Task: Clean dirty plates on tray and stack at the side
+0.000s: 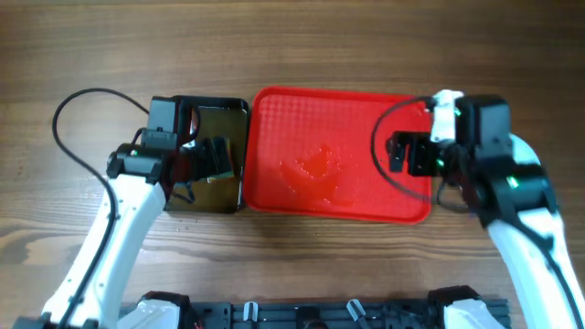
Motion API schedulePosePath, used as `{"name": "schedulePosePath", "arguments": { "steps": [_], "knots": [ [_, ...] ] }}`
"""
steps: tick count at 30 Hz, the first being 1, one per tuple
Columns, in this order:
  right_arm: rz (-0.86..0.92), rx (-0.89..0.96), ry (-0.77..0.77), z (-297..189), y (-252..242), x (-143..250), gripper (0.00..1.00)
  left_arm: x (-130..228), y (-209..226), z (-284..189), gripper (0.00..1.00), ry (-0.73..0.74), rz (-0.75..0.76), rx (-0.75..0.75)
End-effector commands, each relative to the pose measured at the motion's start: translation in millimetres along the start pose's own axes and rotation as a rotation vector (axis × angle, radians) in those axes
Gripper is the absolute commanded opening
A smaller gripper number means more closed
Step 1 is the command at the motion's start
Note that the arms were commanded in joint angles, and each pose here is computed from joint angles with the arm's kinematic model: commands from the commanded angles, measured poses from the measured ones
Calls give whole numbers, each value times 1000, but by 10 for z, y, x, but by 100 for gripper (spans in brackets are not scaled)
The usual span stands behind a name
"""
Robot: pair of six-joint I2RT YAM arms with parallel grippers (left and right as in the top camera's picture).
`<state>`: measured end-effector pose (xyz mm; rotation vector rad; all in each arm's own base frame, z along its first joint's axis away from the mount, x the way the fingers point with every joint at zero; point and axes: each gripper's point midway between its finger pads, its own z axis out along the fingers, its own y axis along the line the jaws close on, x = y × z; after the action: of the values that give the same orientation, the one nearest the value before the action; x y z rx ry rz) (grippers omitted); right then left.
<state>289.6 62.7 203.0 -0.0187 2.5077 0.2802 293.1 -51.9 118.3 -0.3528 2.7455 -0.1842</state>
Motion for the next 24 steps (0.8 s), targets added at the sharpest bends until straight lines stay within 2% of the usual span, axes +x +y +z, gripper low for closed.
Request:
{"name": "schedulePosePath", "arguments": {
  "steps": [1, 5, 10, 24],
  "knots": [
    [-1, 14, -113, -324, -21, 59, 100, -18, -125, -321, 100, -105, 31, 35],
    [-8, -3, -197, -643, -19, 275, 99, 39, -214, -839, 100, -286, 93, 43],
    [-8, -4, -209, -783, -24, 400, 99, 161, -337, -1346, 100, -442, 145, 171],
    [-1, 8, -143, -626, -46, 414, 100, 166, -327, -1403, 100, -460, 142, 183]
  ]
}}
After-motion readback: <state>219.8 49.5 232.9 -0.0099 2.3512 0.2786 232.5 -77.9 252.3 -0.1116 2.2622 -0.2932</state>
